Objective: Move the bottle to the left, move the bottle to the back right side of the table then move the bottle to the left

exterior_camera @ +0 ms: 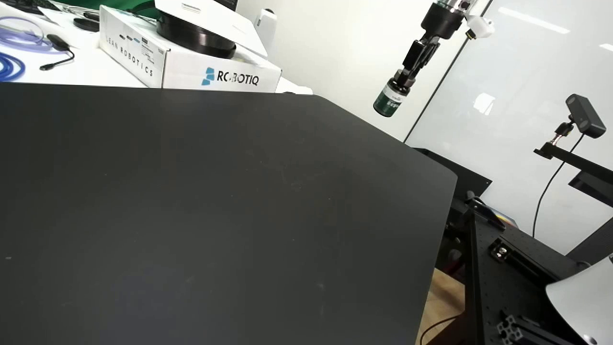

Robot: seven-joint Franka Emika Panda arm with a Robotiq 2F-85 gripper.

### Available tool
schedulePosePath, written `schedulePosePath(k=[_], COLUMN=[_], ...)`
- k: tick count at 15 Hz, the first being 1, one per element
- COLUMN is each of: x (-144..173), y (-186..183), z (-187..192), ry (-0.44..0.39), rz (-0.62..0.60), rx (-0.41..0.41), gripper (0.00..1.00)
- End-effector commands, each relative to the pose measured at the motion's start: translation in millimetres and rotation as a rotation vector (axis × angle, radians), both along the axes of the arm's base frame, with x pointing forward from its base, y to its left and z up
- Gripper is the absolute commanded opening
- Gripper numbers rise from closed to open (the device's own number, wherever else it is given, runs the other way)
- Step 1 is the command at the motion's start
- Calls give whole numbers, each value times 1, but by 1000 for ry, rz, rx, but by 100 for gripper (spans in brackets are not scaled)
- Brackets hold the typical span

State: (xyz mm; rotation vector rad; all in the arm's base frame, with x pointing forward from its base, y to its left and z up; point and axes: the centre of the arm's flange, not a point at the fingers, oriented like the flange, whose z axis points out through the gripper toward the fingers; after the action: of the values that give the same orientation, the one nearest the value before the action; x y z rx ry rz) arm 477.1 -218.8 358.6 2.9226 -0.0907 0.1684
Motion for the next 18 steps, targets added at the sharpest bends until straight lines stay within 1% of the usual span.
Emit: schedulePosePath(k=[1,7,8,12,18], x=[0,0,0,35,92], y=[0,0,0,-15,-41], z=[0,0,0,-4,-14], ry=[0,1,1,-1,-16], rz=[0,0,0,-22,-89], rx=[0,0,0,31,73], gripper=[61,61,36,36,36])
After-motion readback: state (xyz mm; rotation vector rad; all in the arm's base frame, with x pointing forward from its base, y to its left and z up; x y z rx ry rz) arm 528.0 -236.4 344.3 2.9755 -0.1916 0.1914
